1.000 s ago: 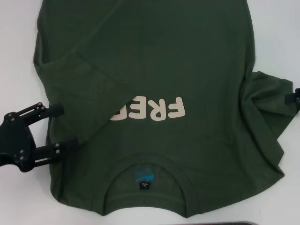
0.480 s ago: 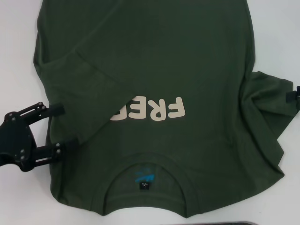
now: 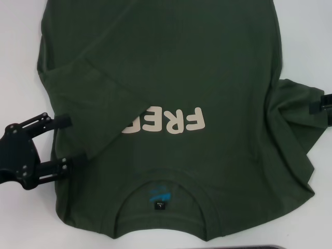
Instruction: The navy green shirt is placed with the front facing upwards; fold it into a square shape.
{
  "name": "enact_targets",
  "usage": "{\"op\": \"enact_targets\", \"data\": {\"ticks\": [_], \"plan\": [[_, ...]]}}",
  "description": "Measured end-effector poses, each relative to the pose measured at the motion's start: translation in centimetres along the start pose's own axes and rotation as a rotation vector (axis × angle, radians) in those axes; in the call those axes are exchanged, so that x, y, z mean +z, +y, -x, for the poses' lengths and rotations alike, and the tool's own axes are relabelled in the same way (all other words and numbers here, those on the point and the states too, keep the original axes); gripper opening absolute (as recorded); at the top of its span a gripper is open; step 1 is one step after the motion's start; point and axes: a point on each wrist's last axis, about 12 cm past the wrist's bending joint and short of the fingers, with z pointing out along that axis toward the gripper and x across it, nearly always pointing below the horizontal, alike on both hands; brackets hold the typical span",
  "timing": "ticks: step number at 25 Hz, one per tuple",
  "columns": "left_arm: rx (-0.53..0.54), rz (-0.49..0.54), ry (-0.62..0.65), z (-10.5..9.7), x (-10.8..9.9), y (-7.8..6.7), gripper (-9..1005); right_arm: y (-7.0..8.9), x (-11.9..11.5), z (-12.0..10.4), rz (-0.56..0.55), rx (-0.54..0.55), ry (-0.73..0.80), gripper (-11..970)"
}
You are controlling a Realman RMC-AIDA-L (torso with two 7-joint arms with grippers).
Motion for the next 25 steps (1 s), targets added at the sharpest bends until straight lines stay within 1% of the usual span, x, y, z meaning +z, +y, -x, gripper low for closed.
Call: {"op": "enact_targets", "data": {"ticks": [16, 25], "plan": [[-0.001, 0.000, 0.000, 0.0, 0.0, 0.0, 842, -0.1, 0.7, 0.2, -0.005, 0.002, -0.025, 792], [-0.001, 0.001, -0.001, 0.0, 0.0, 0.0, 842, 0.3, 1.5, 0.1, 0.027, 0.009, -0.017, 786]]}}
